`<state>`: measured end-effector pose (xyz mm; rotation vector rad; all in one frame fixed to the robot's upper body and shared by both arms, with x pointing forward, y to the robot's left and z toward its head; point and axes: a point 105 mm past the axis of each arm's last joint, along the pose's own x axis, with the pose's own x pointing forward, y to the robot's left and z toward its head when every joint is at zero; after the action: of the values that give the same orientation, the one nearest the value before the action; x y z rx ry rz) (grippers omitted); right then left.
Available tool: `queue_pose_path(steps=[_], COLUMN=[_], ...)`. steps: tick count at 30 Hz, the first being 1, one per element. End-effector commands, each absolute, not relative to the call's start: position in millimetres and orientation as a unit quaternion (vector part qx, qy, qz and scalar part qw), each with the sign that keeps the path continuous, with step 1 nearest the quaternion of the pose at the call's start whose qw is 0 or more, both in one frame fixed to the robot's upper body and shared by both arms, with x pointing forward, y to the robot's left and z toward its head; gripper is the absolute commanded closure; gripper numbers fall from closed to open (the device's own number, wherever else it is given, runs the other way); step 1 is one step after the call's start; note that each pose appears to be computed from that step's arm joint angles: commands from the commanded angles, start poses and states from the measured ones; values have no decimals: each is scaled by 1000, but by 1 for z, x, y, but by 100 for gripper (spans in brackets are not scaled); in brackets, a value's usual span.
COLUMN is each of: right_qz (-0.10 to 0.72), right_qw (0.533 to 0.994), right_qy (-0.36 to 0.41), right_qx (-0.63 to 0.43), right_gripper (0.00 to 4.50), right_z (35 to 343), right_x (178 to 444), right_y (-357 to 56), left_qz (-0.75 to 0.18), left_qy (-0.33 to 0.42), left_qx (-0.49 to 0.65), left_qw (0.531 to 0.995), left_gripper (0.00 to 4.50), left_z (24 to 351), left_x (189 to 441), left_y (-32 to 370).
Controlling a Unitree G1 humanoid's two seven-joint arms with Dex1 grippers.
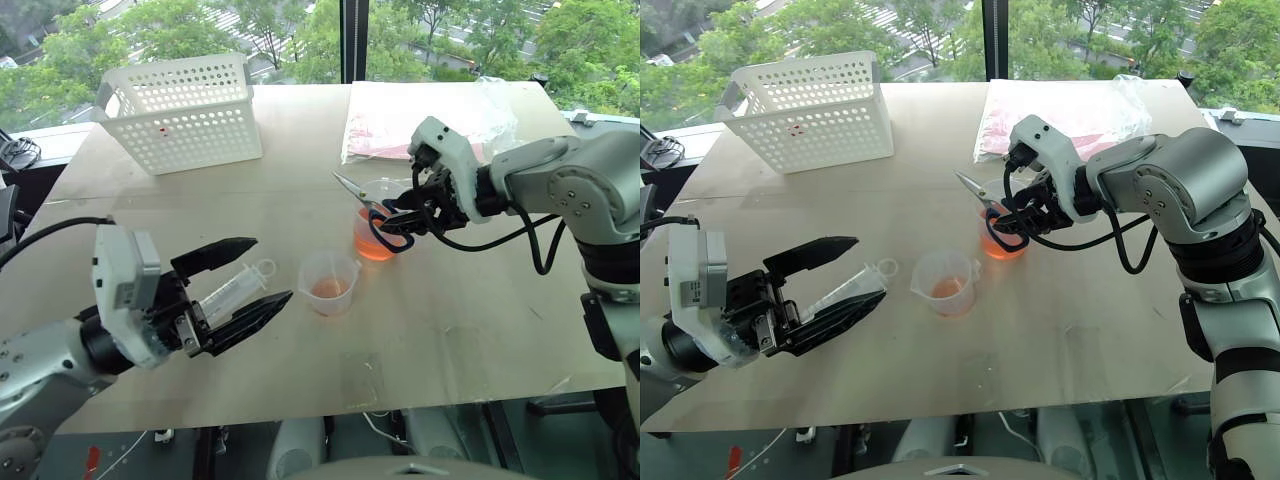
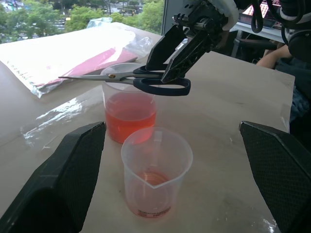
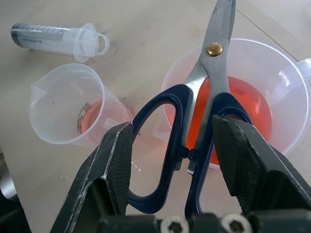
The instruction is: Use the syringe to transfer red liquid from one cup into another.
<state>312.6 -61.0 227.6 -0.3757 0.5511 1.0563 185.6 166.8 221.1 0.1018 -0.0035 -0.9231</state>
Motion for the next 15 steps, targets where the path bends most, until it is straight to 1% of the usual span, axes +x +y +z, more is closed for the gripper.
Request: queue_pose_path(steps=[1, 15], right_qz=[489, 486], right_qw=[817, 814], right_qy=[242, 247], right_qx=[-187, -198], right_gripper=[172, 172], right_z=[233, 226], right_x=[314, 316], right_y=[-62, -64], left_qz=[-454, -455], left_qy=[-18, -19], left_qx=[61, 60], left_qw=[889, 888], left_gripper=[0, 0], left_z=[227, 226], left_x=[181, 180], left_y=[161, 160])
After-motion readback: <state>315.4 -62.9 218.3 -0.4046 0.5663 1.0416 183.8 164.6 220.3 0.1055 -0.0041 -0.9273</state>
